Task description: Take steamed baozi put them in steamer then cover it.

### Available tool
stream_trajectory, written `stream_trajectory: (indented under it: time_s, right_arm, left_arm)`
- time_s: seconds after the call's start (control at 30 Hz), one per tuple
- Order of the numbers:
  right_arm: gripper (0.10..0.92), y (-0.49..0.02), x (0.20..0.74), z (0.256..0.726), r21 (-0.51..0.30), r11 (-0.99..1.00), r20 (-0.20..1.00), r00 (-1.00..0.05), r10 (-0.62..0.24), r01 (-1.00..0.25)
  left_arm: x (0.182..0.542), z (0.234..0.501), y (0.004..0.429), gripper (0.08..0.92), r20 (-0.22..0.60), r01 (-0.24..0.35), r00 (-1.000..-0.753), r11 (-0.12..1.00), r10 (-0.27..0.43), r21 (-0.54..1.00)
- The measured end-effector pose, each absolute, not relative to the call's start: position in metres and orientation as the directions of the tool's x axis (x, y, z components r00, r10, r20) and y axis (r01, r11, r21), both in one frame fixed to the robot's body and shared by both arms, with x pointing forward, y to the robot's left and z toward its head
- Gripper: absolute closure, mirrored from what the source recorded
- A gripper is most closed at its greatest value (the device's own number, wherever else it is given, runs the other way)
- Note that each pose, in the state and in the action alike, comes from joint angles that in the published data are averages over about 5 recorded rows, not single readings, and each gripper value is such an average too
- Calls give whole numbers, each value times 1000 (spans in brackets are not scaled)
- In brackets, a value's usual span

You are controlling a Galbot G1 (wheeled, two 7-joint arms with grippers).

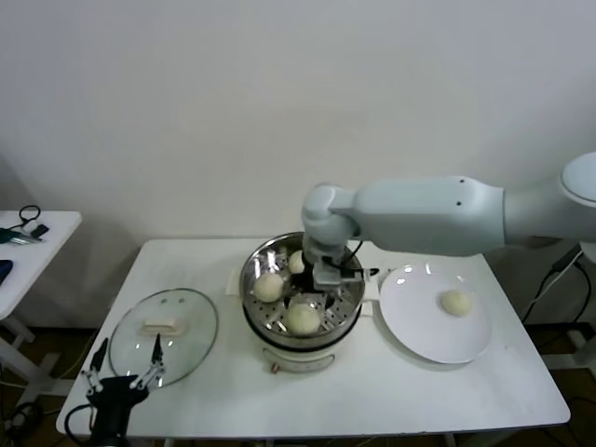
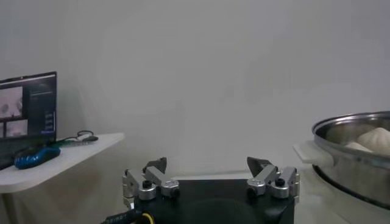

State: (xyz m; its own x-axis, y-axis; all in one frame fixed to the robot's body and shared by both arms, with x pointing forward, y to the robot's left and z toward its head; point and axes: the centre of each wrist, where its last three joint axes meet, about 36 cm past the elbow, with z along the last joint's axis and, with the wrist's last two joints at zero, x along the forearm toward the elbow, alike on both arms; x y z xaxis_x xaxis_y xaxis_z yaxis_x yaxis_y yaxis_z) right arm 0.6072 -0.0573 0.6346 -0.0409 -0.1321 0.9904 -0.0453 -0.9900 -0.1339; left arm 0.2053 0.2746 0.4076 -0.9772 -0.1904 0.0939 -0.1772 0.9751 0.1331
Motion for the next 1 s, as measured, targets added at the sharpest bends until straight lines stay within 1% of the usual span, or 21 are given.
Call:
stream_trajectory:
  time_s: [0.13,0.3,0.43,0.53,0.63,0.77,1.0]
  right_arm:
    - [199,-94,631,666,-129,-970,991,-64,-118,-205]
    - [200,-167,663,699,-130,-866,990,-106,-90,-484]
    - [200,-239,679,708,-146,-722,988,-137,-71,-677]
    - [199,-292,684,701,-157,-606,986,-156,-54,-780]
    - [200,-338,684,684,-163,-498,985,-168,-35,-852]
    - [200,-385,681,653,-168,-378,985,-174,-20,-911]
    - [200,-431,675,596,-163,-241,986,-162,-24,-957]
  left_arm:
    - [206,408,275,177,90,-177,-978,975,-190,133]
    - [207,408,275,177,86,-173,-979,976,-186,135]
    - [208,408,274,177,85,-171,-979,976,-183,132]
    - [208,408,273,177,87,-169,-980,977,-181,129]
    - [209,408,272,177,90,-167,-980,978,-179,128]
    - [210,408,271,177,92,-167,-979,977,-180,128]
    - [209,407,268,177,100,-165,-979,978,-179,129]
